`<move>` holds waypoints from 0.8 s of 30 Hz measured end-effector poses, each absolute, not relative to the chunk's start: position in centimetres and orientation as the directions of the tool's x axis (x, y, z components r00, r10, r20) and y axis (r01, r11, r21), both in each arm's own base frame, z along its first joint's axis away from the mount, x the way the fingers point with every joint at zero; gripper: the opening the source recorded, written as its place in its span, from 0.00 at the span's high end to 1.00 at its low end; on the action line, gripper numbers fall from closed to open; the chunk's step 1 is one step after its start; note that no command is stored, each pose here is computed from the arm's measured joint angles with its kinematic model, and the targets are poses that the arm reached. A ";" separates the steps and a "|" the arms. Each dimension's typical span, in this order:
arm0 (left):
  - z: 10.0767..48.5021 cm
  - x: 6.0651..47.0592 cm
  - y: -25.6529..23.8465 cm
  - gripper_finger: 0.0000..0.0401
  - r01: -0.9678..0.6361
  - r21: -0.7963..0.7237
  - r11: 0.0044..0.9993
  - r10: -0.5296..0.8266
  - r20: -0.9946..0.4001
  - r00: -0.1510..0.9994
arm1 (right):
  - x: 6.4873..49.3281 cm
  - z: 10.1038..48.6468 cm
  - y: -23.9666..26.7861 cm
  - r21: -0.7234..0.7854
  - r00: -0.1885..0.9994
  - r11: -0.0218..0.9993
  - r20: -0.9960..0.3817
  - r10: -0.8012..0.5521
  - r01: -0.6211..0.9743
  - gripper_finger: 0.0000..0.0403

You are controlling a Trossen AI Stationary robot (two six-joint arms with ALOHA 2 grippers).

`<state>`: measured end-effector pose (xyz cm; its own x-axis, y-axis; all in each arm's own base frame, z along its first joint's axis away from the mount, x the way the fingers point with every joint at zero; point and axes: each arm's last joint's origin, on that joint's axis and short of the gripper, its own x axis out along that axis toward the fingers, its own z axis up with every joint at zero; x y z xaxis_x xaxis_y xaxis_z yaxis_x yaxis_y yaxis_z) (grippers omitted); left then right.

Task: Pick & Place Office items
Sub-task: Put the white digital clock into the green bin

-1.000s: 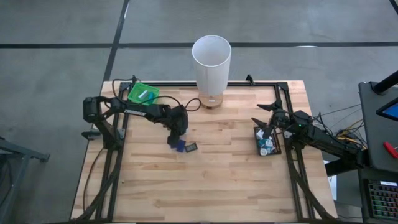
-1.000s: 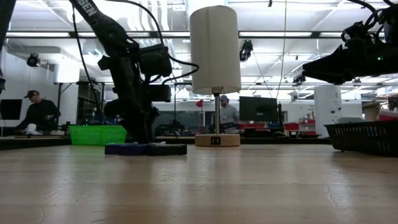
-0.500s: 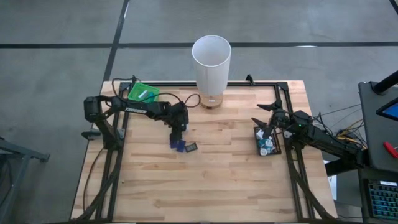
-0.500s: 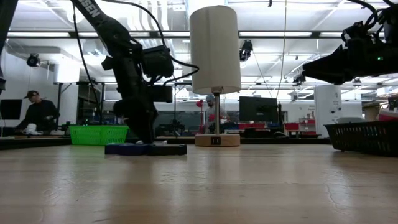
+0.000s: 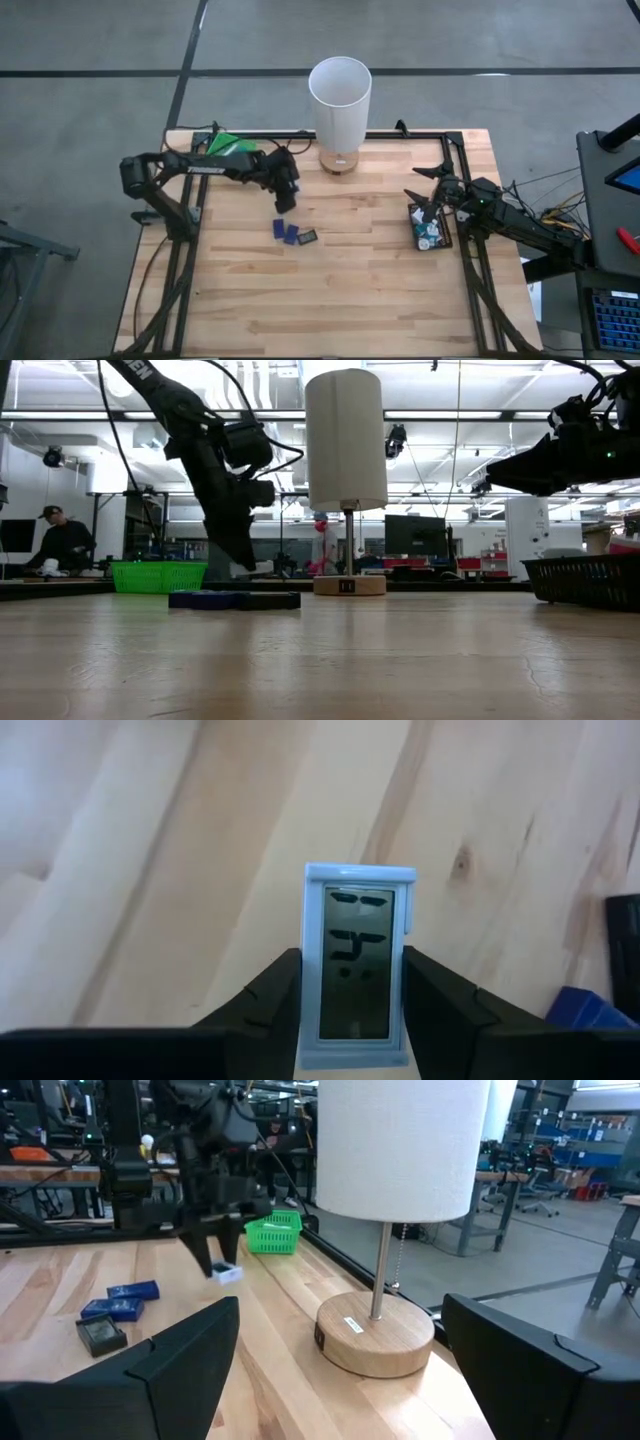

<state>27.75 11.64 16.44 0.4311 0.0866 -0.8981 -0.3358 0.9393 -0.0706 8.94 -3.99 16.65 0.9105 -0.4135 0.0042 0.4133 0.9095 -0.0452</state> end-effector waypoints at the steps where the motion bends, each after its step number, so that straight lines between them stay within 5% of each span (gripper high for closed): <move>1: 16.6 27.7 11.7 0.65 -0.340 -0.072 0.938 0.089 -0.896 0.435 | 8.9 16.7 -4.0 -0.045 0.911 0.910 0.004 -0.413 0.413 0.14; 9: 17.2 27.0 12.3 0.65 -0.423 -0.088 0.902 0.111 -0.899 0.424 | 9.0 16.6 -4.0 -0.045 0.910 0.909 0.003 -0.414 0.414 0.14; 24: 19.5 24.0 15.3 0.66 -0.746 -0.176 0.642 0.216 -0.892 0.397 | 9.0 16.6 -4.0 -0.045 0.910 0.909 0.003 -0.414 0.414 0.13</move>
